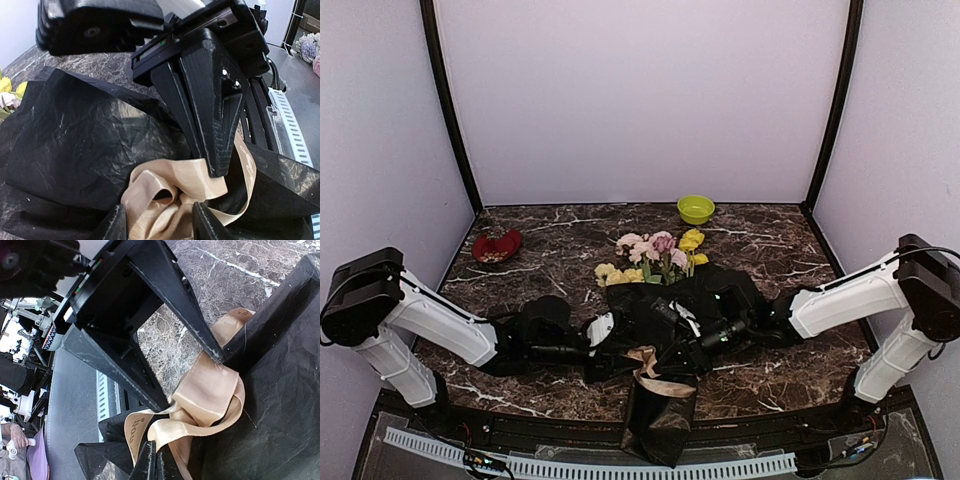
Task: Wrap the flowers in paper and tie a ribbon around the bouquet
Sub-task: Cross the half-tied ribbon over the folded bouquet.
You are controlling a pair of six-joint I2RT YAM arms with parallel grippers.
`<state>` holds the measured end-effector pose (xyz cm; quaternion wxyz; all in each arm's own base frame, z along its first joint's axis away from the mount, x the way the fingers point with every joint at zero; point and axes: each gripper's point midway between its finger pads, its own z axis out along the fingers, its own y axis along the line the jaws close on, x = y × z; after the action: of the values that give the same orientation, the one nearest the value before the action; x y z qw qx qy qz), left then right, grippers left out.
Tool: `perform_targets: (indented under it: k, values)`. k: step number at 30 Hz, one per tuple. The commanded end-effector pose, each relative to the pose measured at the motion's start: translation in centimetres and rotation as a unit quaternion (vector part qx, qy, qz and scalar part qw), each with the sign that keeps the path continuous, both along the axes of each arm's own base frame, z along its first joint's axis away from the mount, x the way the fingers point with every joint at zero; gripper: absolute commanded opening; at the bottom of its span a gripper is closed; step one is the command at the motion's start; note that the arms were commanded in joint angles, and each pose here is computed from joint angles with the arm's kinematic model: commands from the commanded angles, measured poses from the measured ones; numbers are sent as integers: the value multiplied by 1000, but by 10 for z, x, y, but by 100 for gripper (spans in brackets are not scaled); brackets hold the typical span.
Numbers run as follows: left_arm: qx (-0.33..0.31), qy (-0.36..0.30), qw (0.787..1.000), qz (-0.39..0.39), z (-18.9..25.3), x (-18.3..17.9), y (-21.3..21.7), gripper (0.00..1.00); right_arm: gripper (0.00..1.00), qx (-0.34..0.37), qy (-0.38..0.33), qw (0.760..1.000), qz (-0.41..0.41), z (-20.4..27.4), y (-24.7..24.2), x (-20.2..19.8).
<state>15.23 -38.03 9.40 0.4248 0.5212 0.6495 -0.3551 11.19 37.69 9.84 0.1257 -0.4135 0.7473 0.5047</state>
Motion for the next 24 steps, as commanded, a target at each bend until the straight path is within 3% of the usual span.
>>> perform_targets:
  k: [1, 5, 9, 22, 24]
  values:
    - [-46, -30, 998, 6, 27, 9, -11, 38, 2, 18, -15, 1000, 2, 13, 2, 4]
    - [-60, -28, 998, -4, 31, 5, -12, 29, 2, 17, -14, 1000, 3, 12, 2, 4]
    - [-64, -21, 998, -5, 30, 4, -12, 2, 2, 15, -13, 1000, 2, 12, 1, 5]
    - [-79, -36, 988, 126, 29, 37, 18, 0, 2, 12, -15, 1000, -4, 12, -4, 6]
    - [-76, -38, 991, 100, 27, 30, 14, 0, 2, 12, -15, 1000, -5, 12, -4, 6]
